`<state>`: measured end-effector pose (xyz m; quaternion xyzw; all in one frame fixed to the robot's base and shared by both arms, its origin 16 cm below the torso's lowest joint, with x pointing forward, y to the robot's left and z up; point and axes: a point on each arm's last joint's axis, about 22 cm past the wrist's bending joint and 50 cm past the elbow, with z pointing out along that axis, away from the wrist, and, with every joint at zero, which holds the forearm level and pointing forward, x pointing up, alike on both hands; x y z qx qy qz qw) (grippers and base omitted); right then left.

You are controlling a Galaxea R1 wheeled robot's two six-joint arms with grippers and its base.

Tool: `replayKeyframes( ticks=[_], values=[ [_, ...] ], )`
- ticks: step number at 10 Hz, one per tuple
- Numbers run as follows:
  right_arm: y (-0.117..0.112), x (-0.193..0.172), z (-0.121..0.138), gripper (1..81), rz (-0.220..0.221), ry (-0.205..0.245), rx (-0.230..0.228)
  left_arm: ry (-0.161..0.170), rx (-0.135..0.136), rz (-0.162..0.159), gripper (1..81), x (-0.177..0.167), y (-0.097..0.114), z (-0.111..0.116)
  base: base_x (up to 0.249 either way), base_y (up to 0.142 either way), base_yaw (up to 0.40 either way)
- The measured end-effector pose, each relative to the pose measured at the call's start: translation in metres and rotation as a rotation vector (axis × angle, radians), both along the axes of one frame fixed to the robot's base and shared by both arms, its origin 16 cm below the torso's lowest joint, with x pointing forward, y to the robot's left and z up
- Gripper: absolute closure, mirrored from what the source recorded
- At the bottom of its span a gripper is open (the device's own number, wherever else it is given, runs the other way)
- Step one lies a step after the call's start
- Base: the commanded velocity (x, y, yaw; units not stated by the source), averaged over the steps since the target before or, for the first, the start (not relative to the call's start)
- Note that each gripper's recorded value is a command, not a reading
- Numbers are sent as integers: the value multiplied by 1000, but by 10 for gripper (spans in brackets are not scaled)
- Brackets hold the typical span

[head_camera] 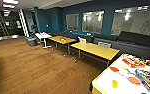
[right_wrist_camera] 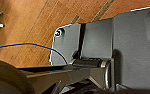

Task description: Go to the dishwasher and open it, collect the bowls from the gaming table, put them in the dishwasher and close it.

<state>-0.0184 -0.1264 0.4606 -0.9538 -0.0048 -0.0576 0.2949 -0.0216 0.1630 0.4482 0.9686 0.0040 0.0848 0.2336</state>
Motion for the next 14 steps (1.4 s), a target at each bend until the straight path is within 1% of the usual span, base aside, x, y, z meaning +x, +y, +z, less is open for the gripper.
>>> replayKeyframes(
  ticks=[4, 6, 7, 9, 14],
  values=[
    [-1, 0, -1, 10, 0, 0, -3, 3, 1, -1, 10, -1, 0, 0, 0, 0, -248],
    [-1, 0, -1, 10, 1, -1, -4, 14, -4, -4, 10, -6, -5, 0, 0, 0, -277],
    [2, -3, 0, 10, 1, 3, 0, -4, 2, -1, 10, 5, 0, 0, 0, 0, -283],
    [-1, -2, -1, 10, 1, 3, -5, 5, 0, -2, 10, -1, -2, 0, 0, 0, -293],
    [0, -2, -1, 10, 1, 3, -4, 6, 3, -3, 10, -1, 0, -1, 0, 0, -324]
  ],
)
